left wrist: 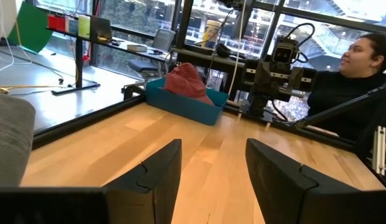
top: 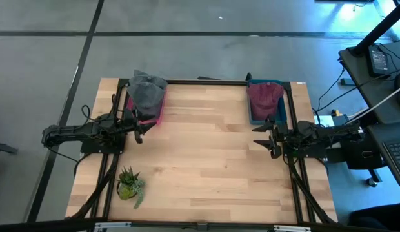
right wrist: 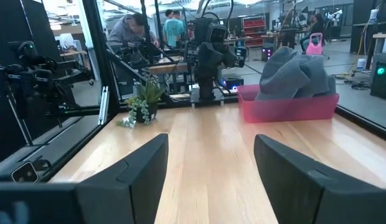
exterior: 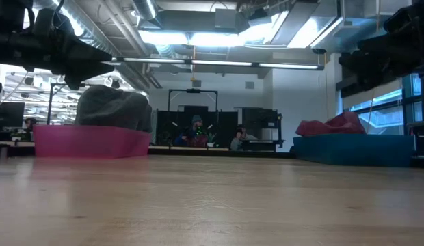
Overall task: Pick & Place hat
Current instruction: Return to Home Position
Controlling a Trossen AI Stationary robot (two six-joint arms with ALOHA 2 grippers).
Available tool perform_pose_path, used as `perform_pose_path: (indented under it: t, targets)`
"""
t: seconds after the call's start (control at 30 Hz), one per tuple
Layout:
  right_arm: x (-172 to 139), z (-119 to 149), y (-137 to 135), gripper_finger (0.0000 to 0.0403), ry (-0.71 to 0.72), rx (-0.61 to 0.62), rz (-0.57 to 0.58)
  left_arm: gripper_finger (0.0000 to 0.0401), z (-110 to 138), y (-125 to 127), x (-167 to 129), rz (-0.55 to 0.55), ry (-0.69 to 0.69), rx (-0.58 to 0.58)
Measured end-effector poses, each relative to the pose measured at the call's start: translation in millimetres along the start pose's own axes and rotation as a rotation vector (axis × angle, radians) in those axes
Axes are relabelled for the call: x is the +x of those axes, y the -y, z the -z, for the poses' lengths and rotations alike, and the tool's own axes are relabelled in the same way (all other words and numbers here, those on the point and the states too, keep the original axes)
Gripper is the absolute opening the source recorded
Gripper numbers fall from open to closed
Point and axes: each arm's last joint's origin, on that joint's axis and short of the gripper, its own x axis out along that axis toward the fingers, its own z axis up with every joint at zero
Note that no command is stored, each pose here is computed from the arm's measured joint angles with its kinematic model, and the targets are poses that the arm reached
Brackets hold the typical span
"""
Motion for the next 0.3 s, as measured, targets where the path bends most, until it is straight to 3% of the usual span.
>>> perform_pose_path:
  t: [0.3]
  targets:
    - [0.0, 0.0, 0.0, 0.0237, 0.000, 0.026, -0.001, 0.0171, 0.0, 0.0, 0.0, -0.001, 0.000, 0.001]
